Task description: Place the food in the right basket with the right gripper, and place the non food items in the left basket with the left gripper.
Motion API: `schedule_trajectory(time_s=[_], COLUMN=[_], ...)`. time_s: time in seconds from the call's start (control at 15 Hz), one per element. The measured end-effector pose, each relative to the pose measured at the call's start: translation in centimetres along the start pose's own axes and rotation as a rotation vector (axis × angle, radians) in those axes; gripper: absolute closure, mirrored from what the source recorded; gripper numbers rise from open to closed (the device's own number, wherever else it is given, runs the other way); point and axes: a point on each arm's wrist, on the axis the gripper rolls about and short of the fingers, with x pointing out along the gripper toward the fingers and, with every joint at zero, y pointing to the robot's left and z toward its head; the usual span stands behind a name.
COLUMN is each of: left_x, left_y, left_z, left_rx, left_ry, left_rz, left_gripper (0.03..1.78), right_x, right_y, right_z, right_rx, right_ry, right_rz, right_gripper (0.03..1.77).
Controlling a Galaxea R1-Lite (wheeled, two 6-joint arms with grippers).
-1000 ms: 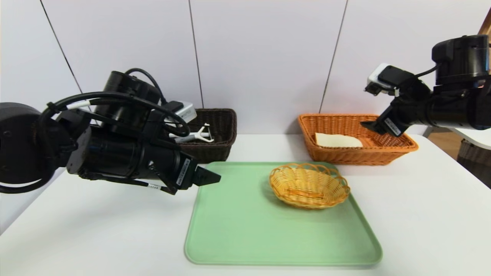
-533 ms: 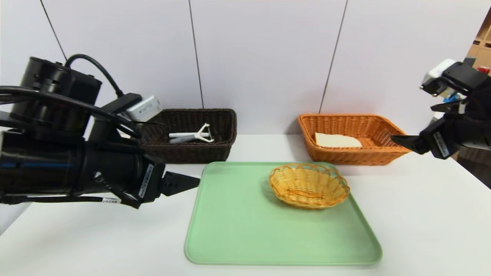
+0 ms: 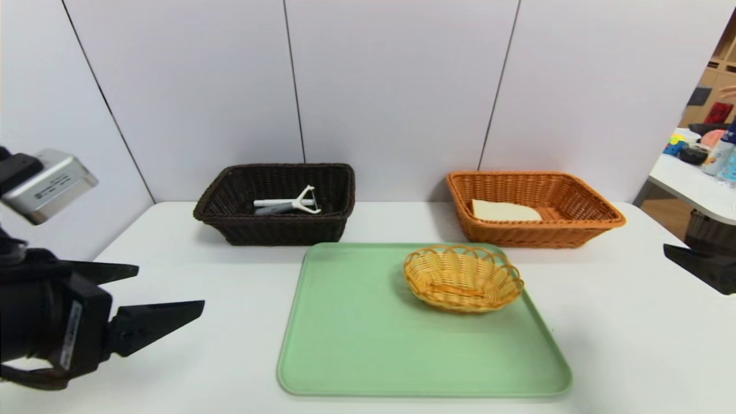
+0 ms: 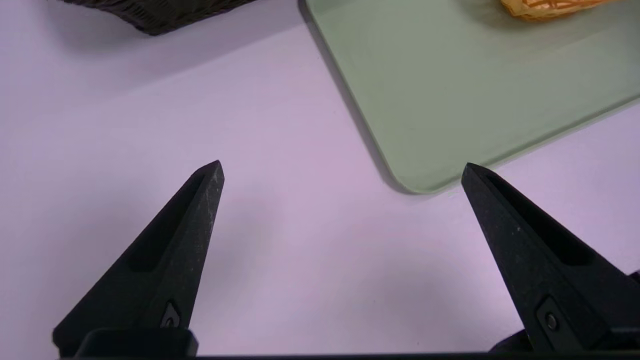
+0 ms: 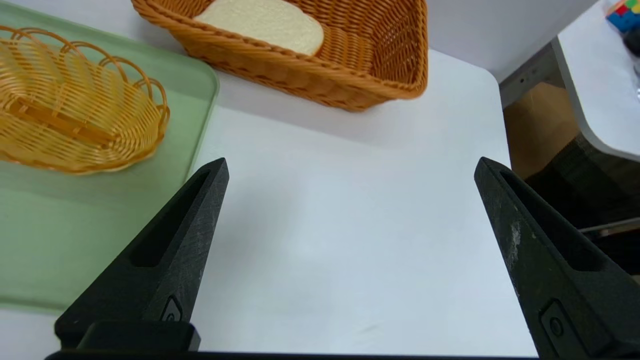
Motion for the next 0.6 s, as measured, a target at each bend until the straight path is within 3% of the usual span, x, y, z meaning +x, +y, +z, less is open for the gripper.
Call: schedule_trajectory(time_s=[0.6], left_x=[-4.0], left_y=[0.4], left_z=[-2.1], left_rx=[-0.02], left_ry=[-0.06], left_rz=[0.002], left_gripper=[0.12], right_x=[-4.7], right_y=[0.1], right_z=[-2.6], right_rx=[0.051], right_ry=[-0.083], right_rz=[-0.012], right_gripper=[0.11])
